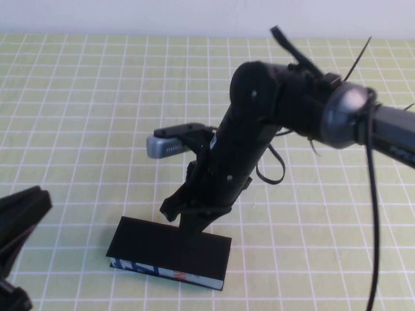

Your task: Return glasses to glasses case

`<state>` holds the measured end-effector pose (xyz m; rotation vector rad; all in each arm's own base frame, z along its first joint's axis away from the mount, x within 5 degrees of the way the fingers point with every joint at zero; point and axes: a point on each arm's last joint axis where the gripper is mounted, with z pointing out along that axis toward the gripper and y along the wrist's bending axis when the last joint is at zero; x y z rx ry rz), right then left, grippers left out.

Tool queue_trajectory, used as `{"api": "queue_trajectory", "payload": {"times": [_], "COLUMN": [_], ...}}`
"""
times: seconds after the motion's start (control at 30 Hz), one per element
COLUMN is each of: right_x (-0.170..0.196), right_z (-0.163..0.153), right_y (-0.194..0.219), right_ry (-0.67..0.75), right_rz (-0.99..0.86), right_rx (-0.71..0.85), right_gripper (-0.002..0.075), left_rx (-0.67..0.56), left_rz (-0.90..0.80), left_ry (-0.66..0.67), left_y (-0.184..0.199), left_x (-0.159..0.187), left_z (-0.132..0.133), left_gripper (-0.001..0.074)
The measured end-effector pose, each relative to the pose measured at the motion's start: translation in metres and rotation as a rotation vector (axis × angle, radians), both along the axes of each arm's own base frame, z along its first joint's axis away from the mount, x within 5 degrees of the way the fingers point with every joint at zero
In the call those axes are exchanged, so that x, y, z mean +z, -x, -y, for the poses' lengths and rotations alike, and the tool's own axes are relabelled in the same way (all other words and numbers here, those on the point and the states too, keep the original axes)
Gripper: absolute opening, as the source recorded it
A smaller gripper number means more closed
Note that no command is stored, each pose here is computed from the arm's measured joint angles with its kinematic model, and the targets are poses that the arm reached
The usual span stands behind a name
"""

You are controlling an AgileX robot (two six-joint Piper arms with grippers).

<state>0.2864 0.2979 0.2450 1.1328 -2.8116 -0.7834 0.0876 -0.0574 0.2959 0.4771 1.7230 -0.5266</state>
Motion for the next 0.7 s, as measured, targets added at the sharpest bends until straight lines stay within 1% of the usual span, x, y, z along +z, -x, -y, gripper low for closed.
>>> {"api": "queue_trajectory", "payload": {"times": [0.1, 0.17, 0.37, 0.53, 0.7], "right_x": [0.036, 0.056, 0.099, 0.113, 0.11], "right_z": [0.012, 0.024, 0.071, 0.113, 0.152], "right_y": [0.013, 0.028, 0.079, 0.125, 0.164], "right_ry": [-0.041, -0.061, -0.15, -0.23, -0.289], "right_rz": [0.076, 0.108, 0.239, 0.318, 0.405], "right_rx": [0.006, 0.008, -0.077, -0.161, -0.208], "right_gripper": [-0.0011, -0.0011, -0.0011, -0.0011, -0.0011], "left_rx": [0.058, 0.094, 0.171, 0.229, 0.24], "left_rz": [0.141, 0.211, 0.326, 0.358, 0.269], "left_ry": [0.011, 0.006, 0.02, 0.012, -0.024], "left_y": [0.016, 0.025, 0.043, 0.045, 0.037], "left_x": [0.008, 0.007, -0.016, -0.042, -0.079], "left_z": [-0.01, -0.016, -0.028, -0.034, -0.033], "left_gripper": [-0.0004, -0.0004, -0.0004, -0.0004, -0.0004]}}
